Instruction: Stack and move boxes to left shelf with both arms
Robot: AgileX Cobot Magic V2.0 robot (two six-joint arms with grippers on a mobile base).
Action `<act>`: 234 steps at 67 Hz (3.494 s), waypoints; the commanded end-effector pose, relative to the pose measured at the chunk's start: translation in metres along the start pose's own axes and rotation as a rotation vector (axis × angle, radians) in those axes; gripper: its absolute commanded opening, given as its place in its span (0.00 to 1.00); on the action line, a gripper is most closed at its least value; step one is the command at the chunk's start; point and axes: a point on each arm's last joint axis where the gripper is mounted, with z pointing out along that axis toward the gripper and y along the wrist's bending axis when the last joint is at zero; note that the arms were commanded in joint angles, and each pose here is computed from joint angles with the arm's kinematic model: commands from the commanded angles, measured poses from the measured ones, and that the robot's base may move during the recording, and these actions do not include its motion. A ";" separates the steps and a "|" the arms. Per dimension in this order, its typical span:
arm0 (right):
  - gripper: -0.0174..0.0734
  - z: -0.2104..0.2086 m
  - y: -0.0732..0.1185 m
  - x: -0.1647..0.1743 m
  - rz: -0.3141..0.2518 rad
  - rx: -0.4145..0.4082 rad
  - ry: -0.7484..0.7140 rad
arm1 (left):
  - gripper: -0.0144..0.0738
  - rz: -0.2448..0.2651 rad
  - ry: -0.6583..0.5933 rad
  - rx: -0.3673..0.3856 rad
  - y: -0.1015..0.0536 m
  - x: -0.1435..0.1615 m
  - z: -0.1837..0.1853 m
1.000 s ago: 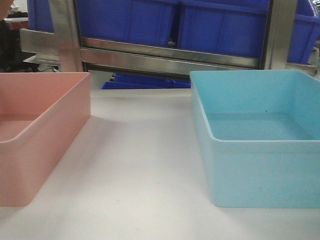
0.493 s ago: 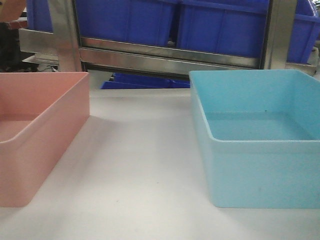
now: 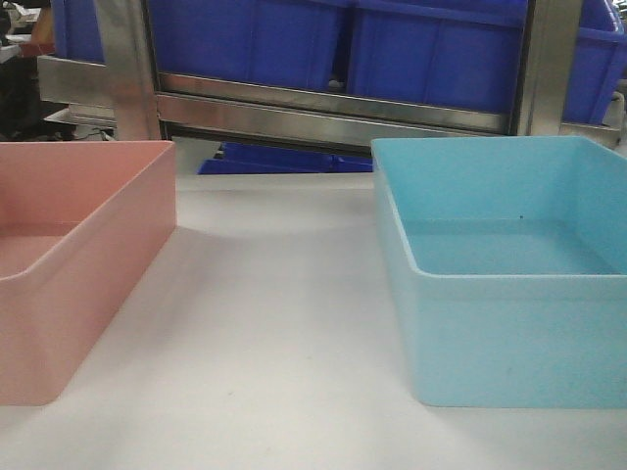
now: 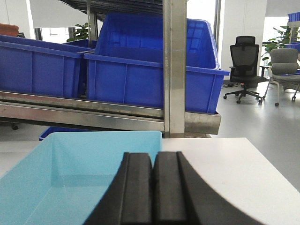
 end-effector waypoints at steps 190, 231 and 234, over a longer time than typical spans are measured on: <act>0.25 -0.001 0.001 -0.007 -0.008 -0.011 -0.088 | 0.16 -0.099 0.719 0.242 -0.125 -0.122 0.214; 0.25 -0.001 0.001 -0.007 -0.008 -0.011 -0.088 | 0.18 -0.073 0.783 0.219 -0.140 -0.106 0.223; 0.25 -0.001 0.001 -0.007 -0.008 -0.011 -0.088 | 0.22 -0.065 0.790 0.220 -0.140 -0.105 0.223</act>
